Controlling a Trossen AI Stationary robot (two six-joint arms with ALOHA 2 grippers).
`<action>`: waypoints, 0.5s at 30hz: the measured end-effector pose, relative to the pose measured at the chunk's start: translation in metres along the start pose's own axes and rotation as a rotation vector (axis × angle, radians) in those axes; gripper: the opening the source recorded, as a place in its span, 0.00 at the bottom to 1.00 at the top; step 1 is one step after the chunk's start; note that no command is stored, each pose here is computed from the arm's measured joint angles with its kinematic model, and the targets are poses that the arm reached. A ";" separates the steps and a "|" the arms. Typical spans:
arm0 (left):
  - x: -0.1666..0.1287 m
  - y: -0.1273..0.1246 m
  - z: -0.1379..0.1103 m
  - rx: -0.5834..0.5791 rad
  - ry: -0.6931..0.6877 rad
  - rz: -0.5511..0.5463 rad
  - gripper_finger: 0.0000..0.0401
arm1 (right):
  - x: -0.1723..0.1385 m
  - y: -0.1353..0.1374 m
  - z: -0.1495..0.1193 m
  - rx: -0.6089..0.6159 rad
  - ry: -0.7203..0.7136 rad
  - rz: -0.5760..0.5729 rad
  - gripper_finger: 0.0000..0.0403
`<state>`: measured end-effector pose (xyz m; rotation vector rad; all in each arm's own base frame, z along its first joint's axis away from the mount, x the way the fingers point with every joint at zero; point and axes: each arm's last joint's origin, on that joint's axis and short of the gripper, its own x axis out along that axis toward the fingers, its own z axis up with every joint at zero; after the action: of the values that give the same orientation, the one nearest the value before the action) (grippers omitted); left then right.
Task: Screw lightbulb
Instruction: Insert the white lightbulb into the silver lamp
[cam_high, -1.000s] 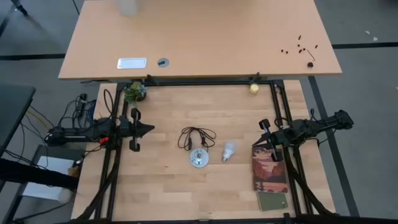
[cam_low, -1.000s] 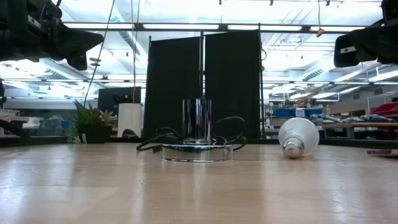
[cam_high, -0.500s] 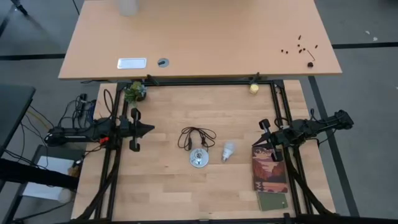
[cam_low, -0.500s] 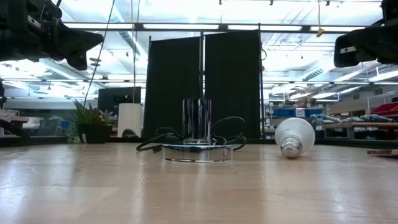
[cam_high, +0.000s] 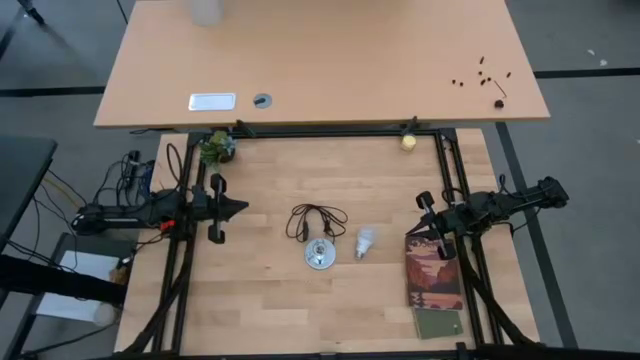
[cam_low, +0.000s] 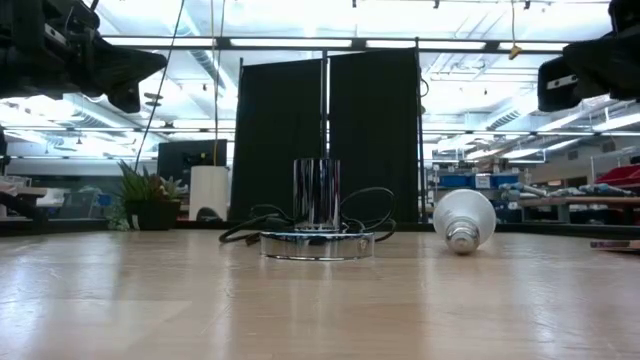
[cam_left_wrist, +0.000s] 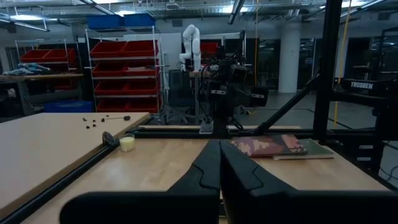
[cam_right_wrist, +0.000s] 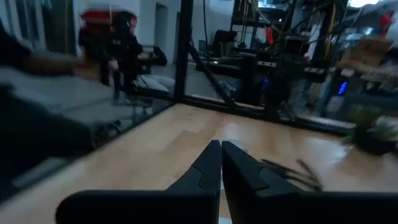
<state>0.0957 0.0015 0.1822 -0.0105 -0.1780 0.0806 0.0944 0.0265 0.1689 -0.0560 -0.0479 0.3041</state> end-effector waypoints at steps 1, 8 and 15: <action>0.000 0.000 0.001 -0.051 -0.008 -0.002 0.01 | 0.000 0.000 0.001 0.022 -0.015 -0.012 0.06; 0.000 0.000 0.009 -0.305 -0.093 -0.013 0.01 | -0.002 -0.005 0.015 0.068 -0.158 -0.153 0.06; -0.001 0.000 0.013 -0.311 -0.133 -0.020 0.01 | -0.005 -0.010 0.028 0.015 -0.279 -0.327 0.06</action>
<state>0.0925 0.0014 0.1948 -0.3142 -0.3222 0.0324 0.0909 0.0162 0.1973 0.0101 -0.3283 -0.0164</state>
